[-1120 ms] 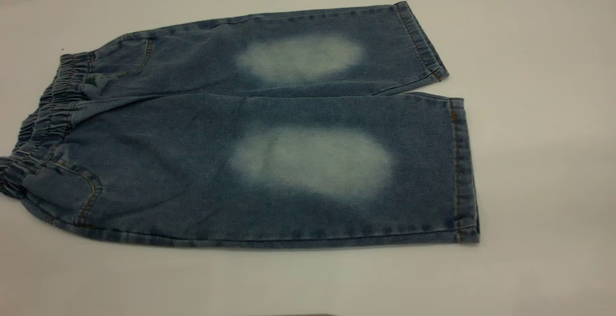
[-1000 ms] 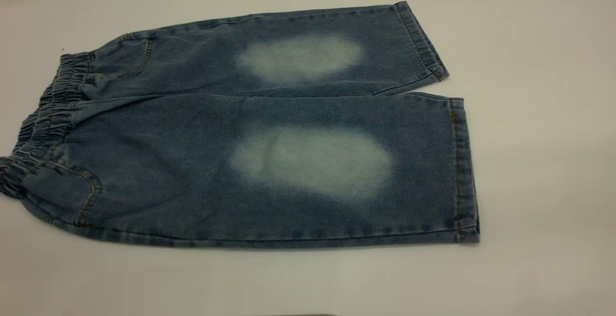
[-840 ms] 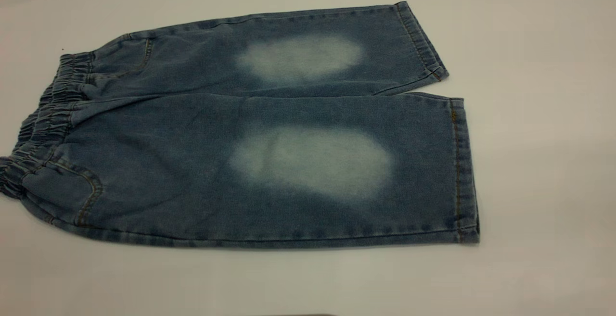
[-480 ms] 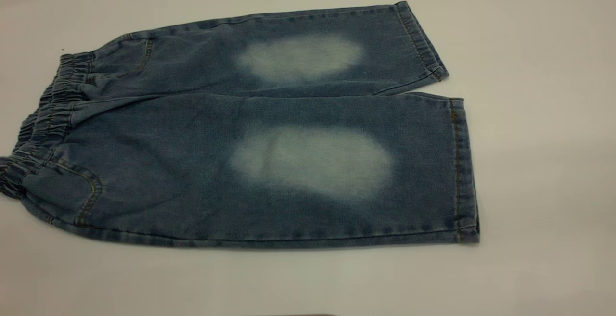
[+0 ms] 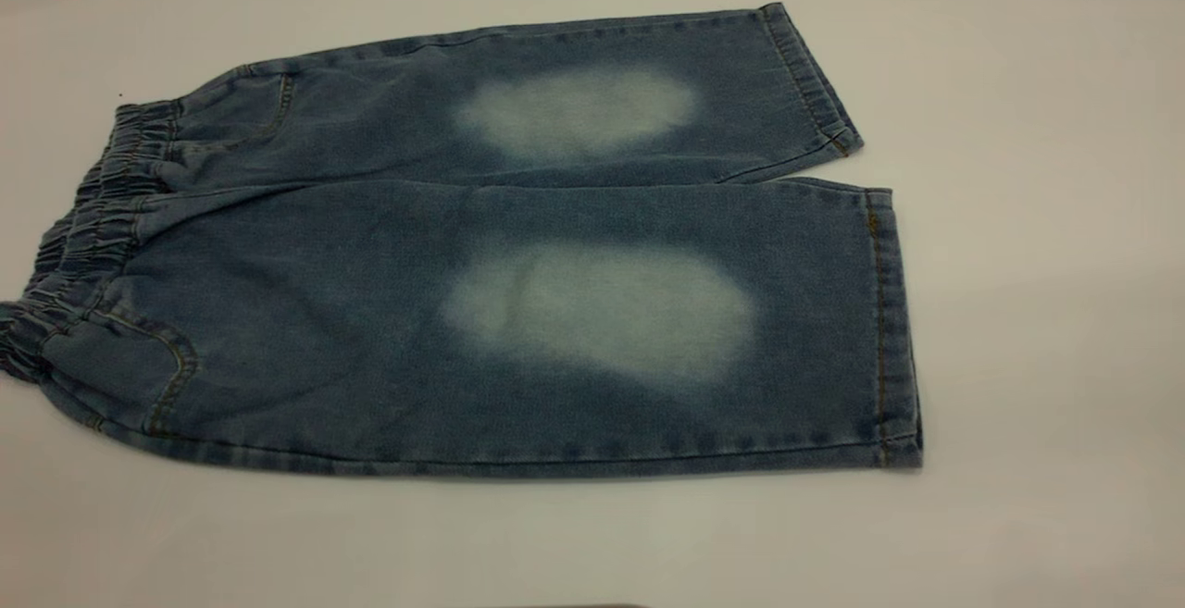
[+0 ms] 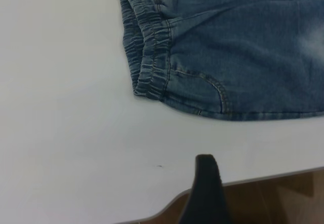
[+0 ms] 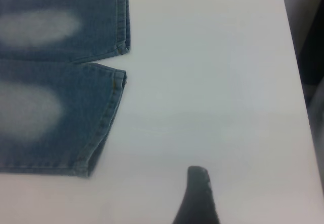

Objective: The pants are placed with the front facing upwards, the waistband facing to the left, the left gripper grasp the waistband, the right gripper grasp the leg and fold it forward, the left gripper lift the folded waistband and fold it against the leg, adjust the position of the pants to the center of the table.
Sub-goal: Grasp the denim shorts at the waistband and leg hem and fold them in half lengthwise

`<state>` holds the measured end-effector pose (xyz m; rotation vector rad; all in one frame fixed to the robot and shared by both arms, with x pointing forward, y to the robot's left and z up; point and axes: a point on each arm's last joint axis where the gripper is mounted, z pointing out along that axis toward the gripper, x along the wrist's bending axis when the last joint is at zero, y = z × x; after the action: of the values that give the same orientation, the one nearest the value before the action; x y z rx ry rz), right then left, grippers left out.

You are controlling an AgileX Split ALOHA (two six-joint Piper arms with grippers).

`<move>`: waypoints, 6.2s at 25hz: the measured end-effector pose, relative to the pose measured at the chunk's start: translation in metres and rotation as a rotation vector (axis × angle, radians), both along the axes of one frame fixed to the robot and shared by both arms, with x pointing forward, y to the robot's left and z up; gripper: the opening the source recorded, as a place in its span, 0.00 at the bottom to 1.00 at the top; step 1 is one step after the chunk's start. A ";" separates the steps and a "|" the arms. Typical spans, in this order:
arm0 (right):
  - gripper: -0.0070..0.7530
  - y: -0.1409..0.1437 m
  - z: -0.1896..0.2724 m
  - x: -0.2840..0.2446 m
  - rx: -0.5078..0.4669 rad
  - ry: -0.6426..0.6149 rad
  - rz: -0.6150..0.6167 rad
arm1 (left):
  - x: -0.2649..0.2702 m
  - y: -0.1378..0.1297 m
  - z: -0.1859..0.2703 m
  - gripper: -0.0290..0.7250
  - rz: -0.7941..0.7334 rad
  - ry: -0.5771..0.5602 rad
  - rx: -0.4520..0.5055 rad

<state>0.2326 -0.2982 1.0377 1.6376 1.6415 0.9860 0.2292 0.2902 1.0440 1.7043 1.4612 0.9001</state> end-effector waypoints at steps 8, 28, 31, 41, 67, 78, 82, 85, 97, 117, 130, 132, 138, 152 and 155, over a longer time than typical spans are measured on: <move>0.65 0.000 0.000 0.000 0.000 0.000 0.000 | 0.000 0.000 0.000 0.71 0.000 0.000 0.000; 0.65 0.008 0.012 0.028 0.031 0.157 0.048 | 0.027 0.005 0.018 0.71 0.113 0.103 -0.103; 0.65 0.018 0.010 0.053 0.066 0.287 0.117 | 0.059 0.008 0.024 0.71 0.147 0.191 -0.124; 0.65 0.041 -0.022 0.146 0.231 0.520 0.173 | 0.175 0.016 -0.005 0.71 0.230 0.452 -0.158; 0.65 0.066 -0.154 0.235 0.470 0.808 0.201 | 0.286 0.025 -0.124 0.71 0.291 0.828 -0.110; 0.65 0.066 -0.155 0.236 0.465 0.790 0.206 | 0.289 0.038 -0.122 0.71 0.450 0.771 -0.051; 0.65 0.066 -0.155 0.237 0.457 0.782 0.209 | 0.293 0.036 -0.135 0.71 0.468 0.780 -0.104; 0.65 0.066 -0.155 0.237 0.455 0.780 0.208 | 0.295 0.034 -0.150 0.71 0.483 0.816 -0.133; 0.65 0.065 -0.155 0.237 0.453 0.778 0.207 | 0.306 0.031 -0.196 0.70 0.479 0.821 -0.182; 0.65 0.066 -0.170 0.236 0.469 0.846 0.192 | 0.313 0.016 -0.205 0.13 0.366 0.802 -0.132; 0.65 0.069 -0.213 0.236 0.520 0.929 0.169 | 0.312 -0.010 -0.196 0.12 0.275 0.793 -0.091; 0.65 0.067 -0.218 0.238 0.506 0.915 0.149 | 0.311 -0.010 -0.195 0.12 0.277 0.796 -0.089; 0.65 0.067 -0.226 0.238 0.514 0.922 0.140 | 0.311 -0.011 -0.190 0.12 0.273 0.789 -0.088; 0.58 0.072 -0.231 0.238 0.582 0.917 0.164 | 0.312 -0.011 -0.188 0.12 0.273 0.783 -0.091; 0.53 0.071 -0.232 0.239 0.579 0.912 0.148 | 0.312 -0.011 -0.188 0.12 0.273 0.783 -0.091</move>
<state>0.4713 -0.2274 0.8062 2.6538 2.1923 0.8794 0.5408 0.2790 0.8562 1.9147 2.2396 0.2666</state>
